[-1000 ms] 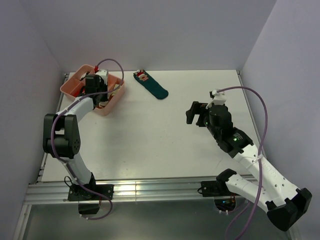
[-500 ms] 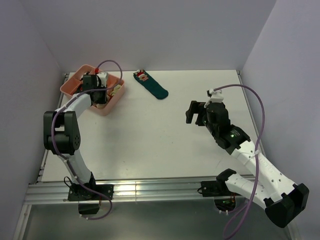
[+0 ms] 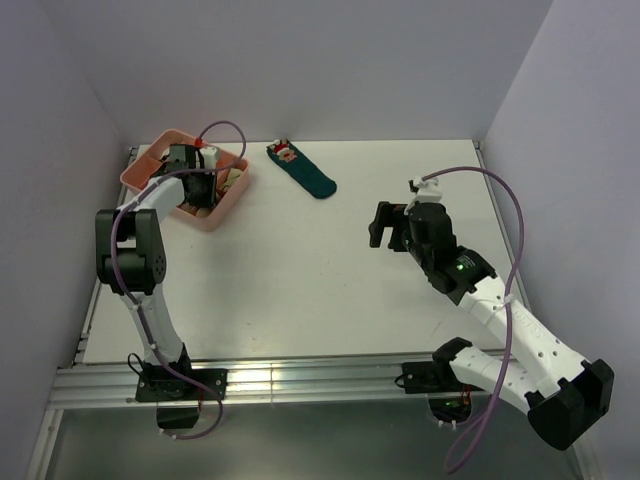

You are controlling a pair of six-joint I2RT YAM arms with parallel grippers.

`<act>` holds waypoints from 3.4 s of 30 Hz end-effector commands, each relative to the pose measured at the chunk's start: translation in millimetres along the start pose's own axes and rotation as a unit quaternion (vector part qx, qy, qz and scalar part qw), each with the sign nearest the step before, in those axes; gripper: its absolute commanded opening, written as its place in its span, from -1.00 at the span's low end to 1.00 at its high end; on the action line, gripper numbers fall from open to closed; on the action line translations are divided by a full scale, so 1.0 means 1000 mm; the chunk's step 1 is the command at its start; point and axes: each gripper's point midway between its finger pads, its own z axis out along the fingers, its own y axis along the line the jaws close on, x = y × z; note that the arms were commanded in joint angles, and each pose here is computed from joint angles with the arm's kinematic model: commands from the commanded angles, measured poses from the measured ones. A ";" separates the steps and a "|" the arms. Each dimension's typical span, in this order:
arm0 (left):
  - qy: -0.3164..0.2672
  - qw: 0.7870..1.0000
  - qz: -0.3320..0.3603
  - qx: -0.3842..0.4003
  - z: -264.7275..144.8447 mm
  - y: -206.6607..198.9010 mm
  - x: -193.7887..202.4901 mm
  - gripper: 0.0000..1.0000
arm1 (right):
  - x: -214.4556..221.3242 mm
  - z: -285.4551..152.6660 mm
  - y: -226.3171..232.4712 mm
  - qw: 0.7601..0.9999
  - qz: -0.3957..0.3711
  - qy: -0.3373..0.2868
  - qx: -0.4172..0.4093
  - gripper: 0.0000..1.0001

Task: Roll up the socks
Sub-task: Place the sock in the storage box.

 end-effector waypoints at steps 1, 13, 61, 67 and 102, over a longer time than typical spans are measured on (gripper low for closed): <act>0.027 0.999 0.002 0.018 0.009 -0.005 0.009 -0.68 | -0.019 -0.003 0.003 1.000 0.005 -0.021 -0.003 1.00; 0.002 1.000 -0.004 0.011 -0.009 -0.003 -0.017 -0.30 | -0.018 0.002 0.007 1.000 0.006 -0.014 -0.012 0.99; 0.015 1.000 -0.018 -0.011 -0.022 -0.001 -0.031 -0.06 | -0.023 0.009 0.025 0.999 0.008 -0.004 -0.049 0.95; 0.016 1.000 -0.021 -0.011 -0.028 -0.004 -0.028 -0.08 | -0.022 0.009 0.027 0.999 0.008 0.000 -0.054 0.94; 0.011 1.000 -0.010 0.020 -0.010 -0.029 0.001 -0.36 | -0.009 -0.001 0.032 0.996 0.046 0.009 -0.081 0.92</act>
